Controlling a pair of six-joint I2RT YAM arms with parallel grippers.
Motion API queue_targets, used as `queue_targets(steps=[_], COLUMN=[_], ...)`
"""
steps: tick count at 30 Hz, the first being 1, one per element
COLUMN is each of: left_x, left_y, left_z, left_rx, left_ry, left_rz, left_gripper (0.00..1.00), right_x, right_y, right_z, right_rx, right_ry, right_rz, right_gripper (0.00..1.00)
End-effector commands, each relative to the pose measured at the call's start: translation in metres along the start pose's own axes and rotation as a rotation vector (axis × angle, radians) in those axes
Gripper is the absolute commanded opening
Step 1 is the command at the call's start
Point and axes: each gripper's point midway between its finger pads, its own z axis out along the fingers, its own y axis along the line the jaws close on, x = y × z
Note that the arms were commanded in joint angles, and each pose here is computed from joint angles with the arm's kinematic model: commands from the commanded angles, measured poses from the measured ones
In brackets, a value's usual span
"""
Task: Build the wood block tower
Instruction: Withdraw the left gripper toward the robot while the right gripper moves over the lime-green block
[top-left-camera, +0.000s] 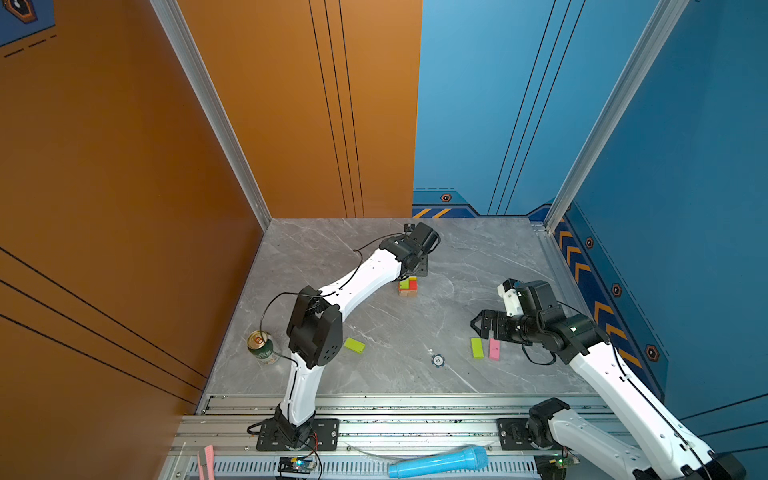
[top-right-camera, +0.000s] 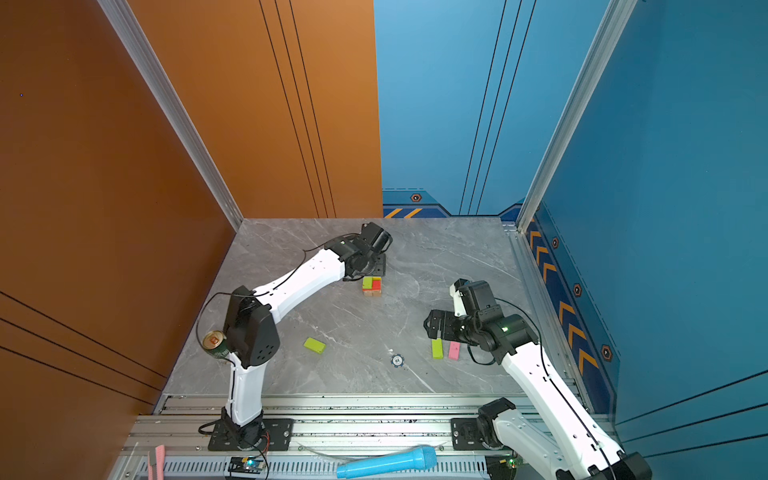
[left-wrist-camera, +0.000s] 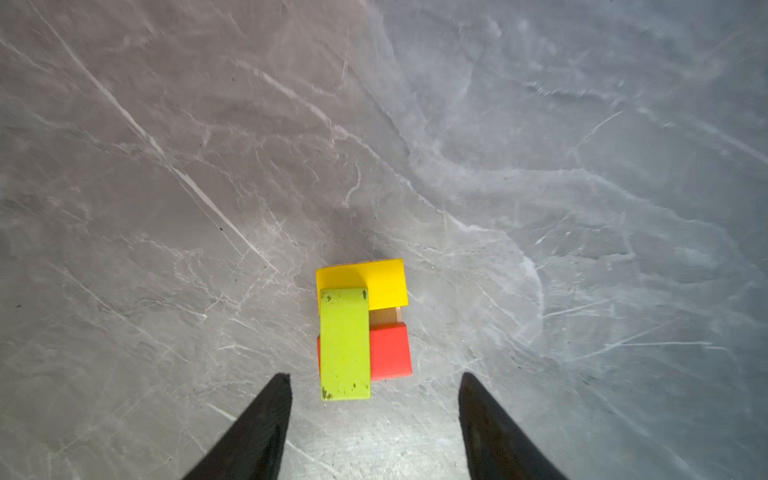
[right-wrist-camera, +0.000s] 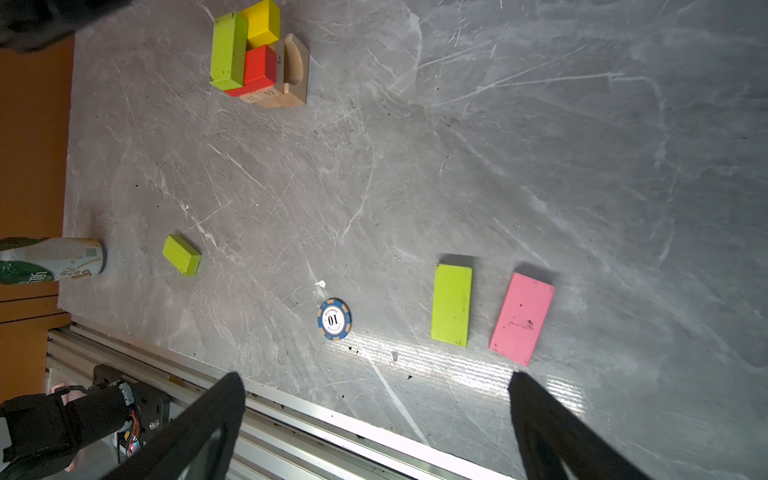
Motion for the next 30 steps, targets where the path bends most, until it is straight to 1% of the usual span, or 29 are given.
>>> queue_targets(steps=[1,5,8,13,14,17,18,19,21,22,26,27,30], left_x=[-0.013,-0.008,0.006,0.040,0.048,0.076,0.086,0.096,0.112,0.128,0.162,0.169,0.187], left_y=[0.014,0.028,0.037,0.066,0.068,0.075,0.078,0.080,0.085,0.090,0.096,0.098,0.103], left_z=[-0.044,-0.076,-0.096,-0.124,-0.128,-0.140,-0.144,-0.147,-0.153,-0.148,-0.151,-0.151,-0.149], left_rx=[-0.016,-0.007,0.036,0.058,0.073,0.127,0.137,0.148,0.174,0.178,0.225,0.233,0.253], left_ry=[-0.077,-0.129,-0.150,-0.166,-0.167,-0.166,-0.165,-0.162,-0.160,-0.140,-0.119,-0.117,-0.105], left_rz=[0.022,0.036,0.044,0.050,0.053,0.068,0.077,0.085,0.079,0.077,0.066,0.061,0.052], left_gripper=[0.72,0.77,0.80,0.85,0.90,0.97,1.00,0.98,0.98,0.98,0.98,0.98,0.98], right_x=[-0.004,-0.005,-0.005,-0.005,-0.005,-0.003,-0.001,0.001,0.005,0.008,0.017,0.019,0.023], right_y=[-0.006,-0.010,-0.012,-0.017,-0.018,-0.025,-0.028,-0.030,-0.033,-0.034,-0.033,-0.032,-0.029], right_z=[0.005,0.011,0.016,0.023,0.024,0.030,0.032,0.035,0.041,0.044,0.056,0.058,0.063], right_rx=[0.030,0.053,0.070,0.104,0.113,0.149,0.162,0.171,0.181,0.184,0.195,0.201,0.223], right_ry=[-0.004,0.008,0.020,0.043,0.046,0.063,0.071,0.079,0.093,0.099,0.123,0.128,0.142], right_rz=[-0.002,0.008,0.015,0.031,0.031,0.039,0.045,0.050,0.066,0.076,0.091,0.088,0.068], right_gripper=[1.00,1.00,1.00,1.00,1.00,0.98,0.97,0.96,0.90,0.87,0.75,0.73,0.71])
